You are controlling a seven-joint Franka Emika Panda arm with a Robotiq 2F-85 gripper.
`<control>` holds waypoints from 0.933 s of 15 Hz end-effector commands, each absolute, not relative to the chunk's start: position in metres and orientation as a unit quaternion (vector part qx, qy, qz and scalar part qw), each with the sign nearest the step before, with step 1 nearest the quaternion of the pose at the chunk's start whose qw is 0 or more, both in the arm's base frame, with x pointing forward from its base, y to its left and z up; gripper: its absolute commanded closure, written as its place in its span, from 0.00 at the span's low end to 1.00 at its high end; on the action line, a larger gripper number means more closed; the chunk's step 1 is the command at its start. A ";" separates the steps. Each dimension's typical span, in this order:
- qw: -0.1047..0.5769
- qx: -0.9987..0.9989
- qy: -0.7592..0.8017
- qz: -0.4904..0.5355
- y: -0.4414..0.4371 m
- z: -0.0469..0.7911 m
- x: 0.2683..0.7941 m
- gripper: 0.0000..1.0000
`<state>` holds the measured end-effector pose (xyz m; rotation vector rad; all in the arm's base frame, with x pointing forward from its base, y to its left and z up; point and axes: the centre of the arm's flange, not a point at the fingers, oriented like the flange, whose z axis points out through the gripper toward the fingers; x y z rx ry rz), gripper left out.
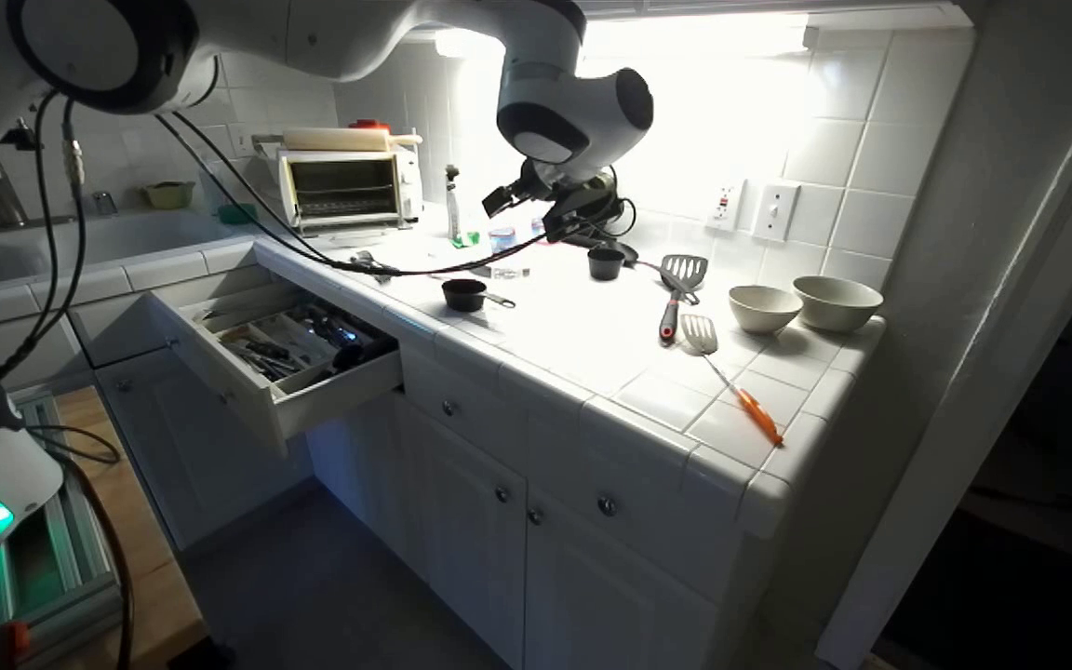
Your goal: Place the water bottle on the right upright.
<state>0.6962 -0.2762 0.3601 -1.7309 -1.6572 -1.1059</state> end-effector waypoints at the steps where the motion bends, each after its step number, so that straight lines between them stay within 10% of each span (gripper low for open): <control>1: 0.231 -0.635 -0.623 -0.393 -0.268 0.393 0.686 0.00; 14: 0.125 -0.750 -0.568 -0.315 -0.225 0.462 0.686 0.00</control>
